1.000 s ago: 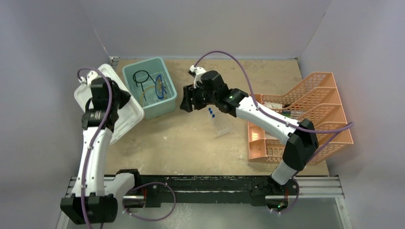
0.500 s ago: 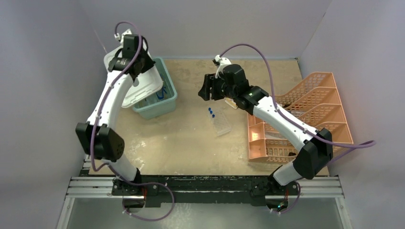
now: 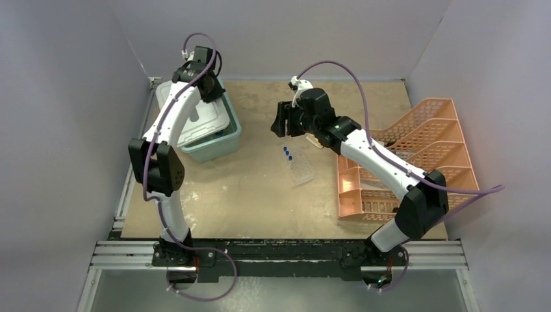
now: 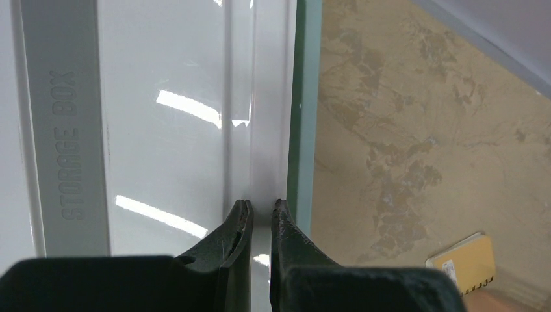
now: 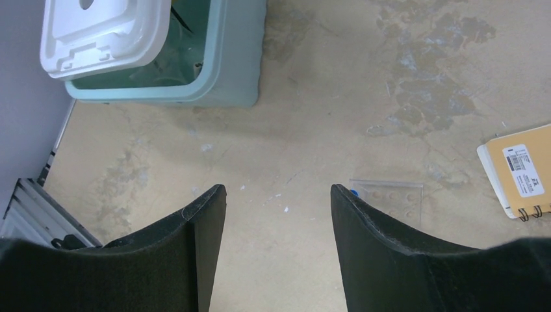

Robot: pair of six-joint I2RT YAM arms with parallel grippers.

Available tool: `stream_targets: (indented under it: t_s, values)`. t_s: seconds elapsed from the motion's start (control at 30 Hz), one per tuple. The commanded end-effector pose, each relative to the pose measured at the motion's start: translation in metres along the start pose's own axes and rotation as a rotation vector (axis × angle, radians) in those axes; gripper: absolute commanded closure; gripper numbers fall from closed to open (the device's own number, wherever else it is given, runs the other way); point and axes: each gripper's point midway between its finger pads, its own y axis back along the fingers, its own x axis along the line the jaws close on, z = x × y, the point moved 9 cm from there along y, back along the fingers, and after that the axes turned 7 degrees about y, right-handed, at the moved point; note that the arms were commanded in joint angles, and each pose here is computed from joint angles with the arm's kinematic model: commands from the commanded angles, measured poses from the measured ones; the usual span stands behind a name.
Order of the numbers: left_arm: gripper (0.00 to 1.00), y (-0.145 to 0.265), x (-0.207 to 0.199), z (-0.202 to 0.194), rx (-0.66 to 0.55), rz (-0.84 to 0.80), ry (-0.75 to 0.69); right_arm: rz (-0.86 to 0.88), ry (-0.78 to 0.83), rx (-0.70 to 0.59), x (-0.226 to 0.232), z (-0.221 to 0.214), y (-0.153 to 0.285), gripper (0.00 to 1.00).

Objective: Organize the chemistry lab equipment

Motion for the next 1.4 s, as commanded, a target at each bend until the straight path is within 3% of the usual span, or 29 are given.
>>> stream_targets:
  t_s: [0.0,0.27,0.33,0.53,0.77,1.03,1.37]
  values:
    - [1.00,0.006,-0.022,0.002,-0.019,-0.085,-0.010,-0.012,0.014,-0.060,0.003,0.019,0.000,0.38]
    - [0.98,0.009,-0.037,-0.008,0.012,-0.204,0.031,-0.026,-0.006,-0.053,0.002,0.020,-0.006,0.39]
    - [0.85,0.016,-0.039,-0.006,0.017,-0.241,0.040,-0.026,-0.007,-0.050,0.003,0.022,-0.007,0.39]
    - [0.64,0.033,-0.025,0.013,0.004,-0.256,0.060,-0.006,-0.012,-0.065,0.006,0.031,-0.010,0.39]
    - [0.47,0.057,0.006,0.048,-0.074,-0.301,0.069,0.041,0.031,-0.091,0.015,0.052,-0.031,0.37]
    - [0.46,0.058,0.091,0.065,-0.218,-0.014,0.126,0.109,0.063,-0.040,0.048,0.069,-0.089,0.37]
    - [0.45,0.032,0.136,0.029,-0.151,0.123,0.157,0.143,0.046,0.017,0.065,0.060,-0.151,0.37]
